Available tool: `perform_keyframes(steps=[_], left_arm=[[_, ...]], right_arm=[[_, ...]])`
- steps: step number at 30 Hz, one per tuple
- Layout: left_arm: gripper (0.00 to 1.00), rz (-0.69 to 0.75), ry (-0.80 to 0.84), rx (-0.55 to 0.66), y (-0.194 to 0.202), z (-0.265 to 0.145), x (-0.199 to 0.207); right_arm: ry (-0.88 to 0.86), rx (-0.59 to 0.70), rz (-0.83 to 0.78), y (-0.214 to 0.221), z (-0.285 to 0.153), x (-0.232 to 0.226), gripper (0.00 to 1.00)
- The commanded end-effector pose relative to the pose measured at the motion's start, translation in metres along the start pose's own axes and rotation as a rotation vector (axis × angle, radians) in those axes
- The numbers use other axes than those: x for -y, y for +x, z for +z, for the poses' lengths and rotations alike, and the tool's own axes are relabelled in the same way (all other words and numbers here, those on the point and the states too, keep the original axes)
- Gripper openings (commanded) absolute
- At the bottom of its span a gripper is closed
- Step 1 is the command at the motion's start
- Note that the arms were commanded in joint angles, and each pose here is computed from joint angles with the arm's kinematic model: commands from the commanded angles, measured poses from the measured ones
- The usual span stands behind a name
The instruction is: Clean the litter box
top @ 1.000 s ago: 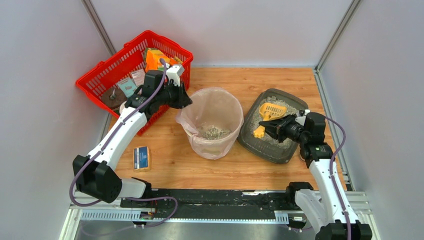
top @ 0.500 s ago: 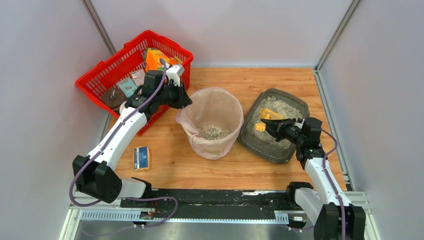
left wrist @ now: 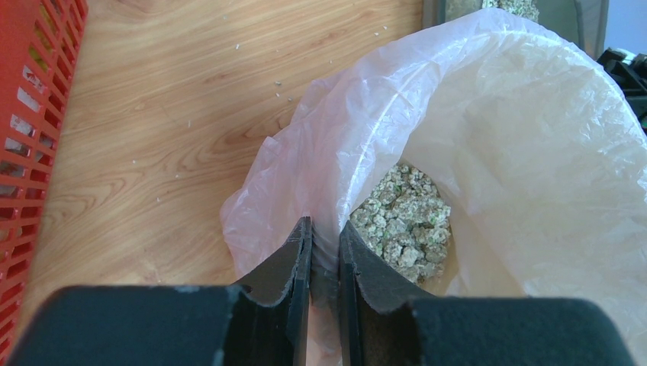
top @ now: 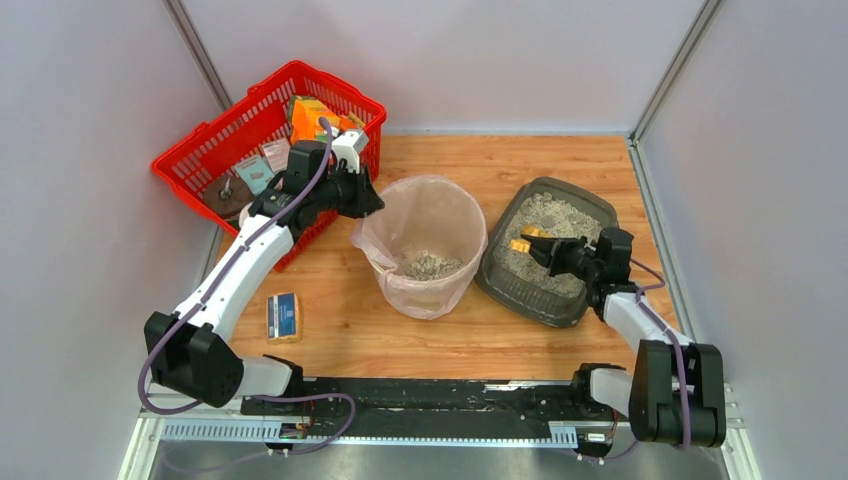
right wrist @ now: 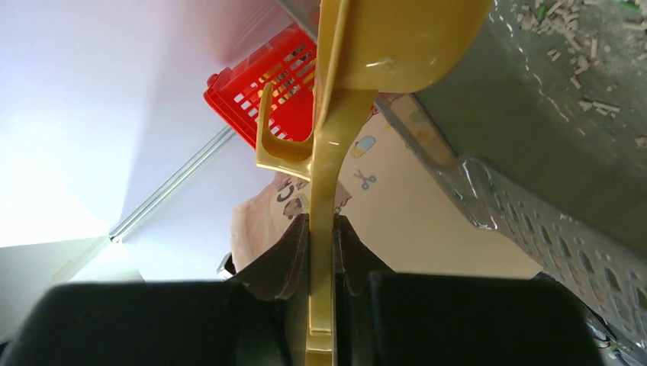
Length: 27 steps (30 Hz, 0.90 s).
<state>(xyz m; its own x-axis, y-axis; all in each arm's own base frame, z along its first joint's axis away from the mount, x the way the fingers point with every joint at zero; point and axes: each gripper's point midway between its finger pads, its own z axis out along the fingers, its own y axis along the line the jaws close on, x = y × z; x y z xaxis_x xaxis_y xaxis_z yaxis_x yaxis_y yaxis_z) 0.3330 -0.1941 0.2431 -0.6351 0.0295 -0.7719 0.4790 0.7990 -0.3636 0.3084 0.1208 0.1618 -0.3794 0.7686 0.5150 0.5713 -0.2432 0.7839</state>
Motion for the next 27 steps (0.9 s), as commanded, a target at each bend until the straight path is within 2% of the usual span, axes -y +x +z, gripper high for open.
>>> perform_keyframes(steps=[1,6,15,18,23,27], left_arm=[[0.00,0.014,0.095,0.007,-0.005,-0.014,0.029],[0.00,0.017,0.088,0.009,-0.005,-0.014,0.027],[0.00,0.027,0.076,0.015,-0.007,-0.015,0.026],[0.00,0.028,0.074,0.018,-0.007,-0.016,0.026],[0.00,0.027,0.081,0.021,-0.008,-0.017,0.027],[0.00,0.027,0.081,0.021,-0.008,-0.017,0.027]], right_arm=[[-0.062,-0.007,-0.022,-0.008,0.008,-0.026,0.00],[-0.061,-0.047,-0.037,-0.010,0.016,-0.037,0.00],[-0.012,0.029,0.022,-0.031,0.022,-0.026,0.00],[-0.027,0.014,0.018,-0.024,0.018,-0.031,0.00],[0.038,0.088,0.031,-0.025,0.008,-0.024,0.00],[0.015,0.066,0.055,-0.017,0.004,-0.030,0.00]])
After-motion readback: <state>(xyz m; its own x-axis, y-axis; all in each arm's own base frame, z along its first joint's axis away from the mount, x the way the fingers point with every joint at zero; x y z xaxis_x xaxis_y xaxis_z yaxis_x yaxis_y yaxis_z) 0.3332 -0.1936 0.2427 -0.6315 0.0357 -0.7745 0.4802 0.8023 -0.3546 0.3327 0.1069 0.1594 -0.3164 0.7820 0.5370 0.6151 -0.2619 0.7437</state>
